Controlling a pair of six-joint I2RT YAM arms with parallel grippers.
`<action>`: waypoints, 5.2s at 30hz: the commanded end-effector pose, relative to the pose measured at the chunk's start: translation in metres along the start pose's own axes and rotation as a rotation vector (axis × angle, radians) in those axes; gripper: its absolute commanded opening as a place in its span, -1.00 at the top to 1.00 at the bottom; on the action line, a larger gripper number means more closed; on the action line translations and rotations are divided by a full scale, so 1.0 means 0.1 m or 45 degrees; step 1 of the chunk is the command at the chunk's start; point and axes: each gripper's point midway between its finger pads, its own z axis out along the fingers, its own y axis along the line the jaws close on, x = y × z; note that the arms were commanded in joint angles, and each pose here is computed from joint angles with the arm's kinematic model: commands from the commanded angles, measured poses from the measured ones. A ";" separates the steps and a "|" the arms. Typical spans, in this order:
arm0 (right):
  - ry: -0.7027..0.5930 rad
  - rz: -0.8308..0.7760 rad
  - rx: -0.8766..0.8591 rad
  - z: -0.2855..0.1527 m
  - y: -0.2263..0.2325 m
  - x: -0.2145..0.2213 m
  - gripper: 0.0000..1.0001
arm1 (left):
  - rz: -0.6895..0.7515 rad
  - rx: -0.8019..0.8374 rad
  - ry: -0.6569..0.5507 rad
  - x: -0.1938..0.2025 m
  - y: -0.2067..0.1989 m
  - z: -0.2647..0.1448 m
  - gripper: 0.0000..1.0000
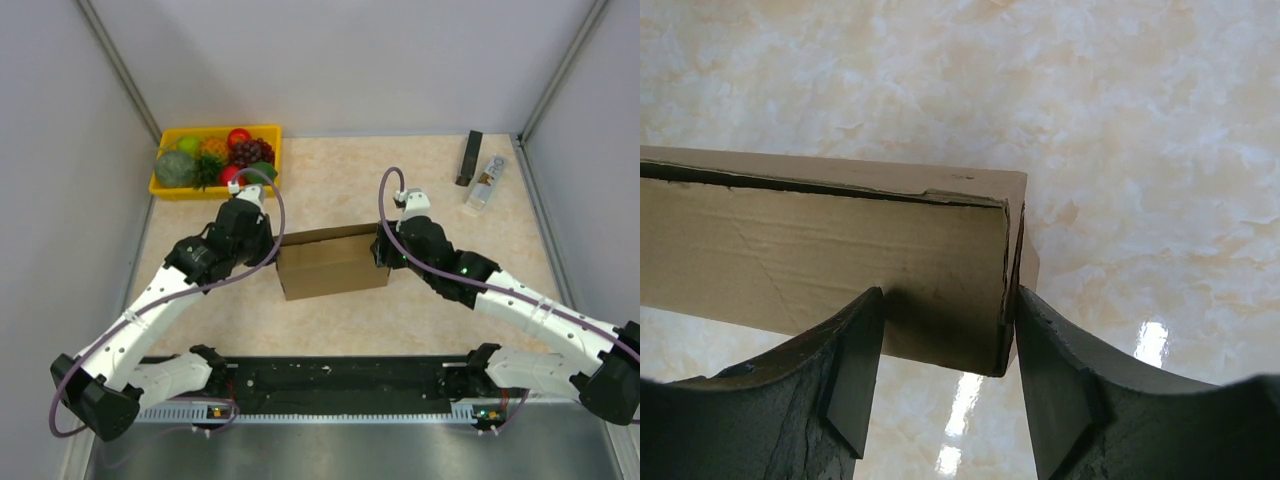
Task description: Fold the paper box
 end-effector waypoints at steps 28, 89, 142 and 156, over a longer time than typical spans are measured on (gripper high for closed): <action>0.116 -0.064 -0.050 -0.05 0.07 0.23 -0.07 | 0.011 -0.139 0.035 0.37 0.61 -0.12 1.00; -0.020 0.483 -0.616 -0.14 1.61 -1.44 -0.09 | 0.043 -0.077 0.101 0.44 0.51 -0.05 0.94; 0.063 0.488 -0.667 0.23 1.74 -0.56 0.54 | -0.126 0.282 -0.242 -0.81 -0.02 -0.37 0.99; 0.076 0.493 -0.678 0.25 1.77 -0.54 0.54 | -0.214 0.386 -0.186 -0.16 0.04 -0.34 1.00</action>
